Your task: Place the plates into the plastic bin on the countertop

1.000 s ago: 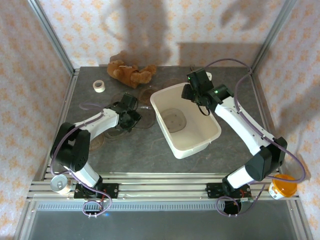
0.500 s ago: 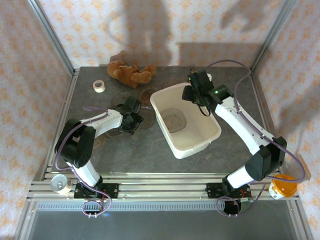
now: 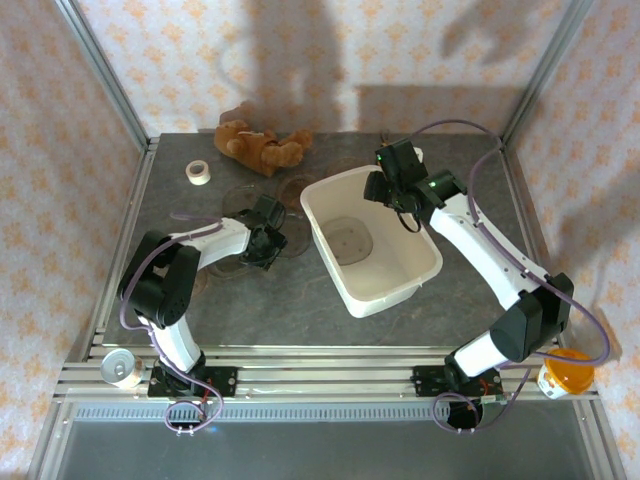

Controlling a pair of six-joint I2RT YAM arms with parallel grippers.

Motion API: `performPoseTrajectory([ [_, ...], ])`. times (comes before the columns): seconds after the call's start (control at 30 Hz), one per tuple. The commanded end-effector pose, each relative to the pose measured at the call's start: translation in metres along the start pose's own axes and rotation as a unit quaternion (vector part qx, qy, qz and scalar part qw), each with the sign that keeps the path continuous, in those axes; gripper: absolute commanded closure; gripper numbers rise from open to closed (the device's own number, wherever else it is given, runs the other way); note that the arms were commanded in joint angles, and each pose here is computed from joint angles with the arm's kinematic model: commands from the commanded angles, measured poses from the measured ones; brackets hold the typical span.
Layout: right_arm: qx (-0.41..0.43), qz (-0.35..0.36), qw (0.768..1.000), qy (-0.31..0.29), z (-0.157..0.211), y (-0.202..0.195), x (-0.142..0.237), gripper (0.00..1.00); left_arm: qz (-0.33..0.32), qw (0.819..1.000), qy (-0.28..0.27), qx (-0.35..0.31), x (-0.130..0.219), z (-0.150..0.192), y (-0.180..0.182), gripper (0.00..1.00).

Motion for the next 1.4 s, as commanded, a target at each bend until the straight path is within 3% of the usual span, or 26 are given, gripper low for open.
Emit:
performPoseTrajectory([
  [0.0, 0.003, 0.010, 1.000, -0.001, 0.002, -0.005, -0.004, 0.28, -0.006, 1.000, -0.008, 0.006, -0.019, 0.000, -0.001, 0.57],
  [0.37, 0.003, 0.014, 1.000, 0.003, 0.005, -0.005, -0.010, 0.28, 0.007, 1.000, -0.005, 0.005, -0.017, 0.001, -0.009, 0.80],
  [0.63, 0.003, 0.016, 1.000, 0.002, 0.007, -0.007, -0.009, 0.28, 0.023, 1.000, -0.004, 0.009, -0.009, 0.002, -0.017, 0.90],
  [1.0, 0.001, 0.015, 1.000, -0.005, 0.008, -0.009, -0.006, 0.28, 0.043, 0.999, -0.023, -0.003, 0.020, -0.002, -0.024, 1.00],
  [1.37, 0.004, 0.005, 1.000, -0.009, 0.006, -0.006, -0.004, 0.28, 0.071, 0.994, -0.072, -0.027, 0.070, -0.011, -0.027, 1.00],
])
Point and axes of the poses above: each hand's point on the last joint's axis, 136 mm out from that joint toward the fingers, its own x axis back along the fingers, its own y axis along the line the jaws close on, z = x × y, the point moved 3 cm from there along x, back along the fingers, and after that the axes turned 11 degrees about x, right-handed, at the moved point
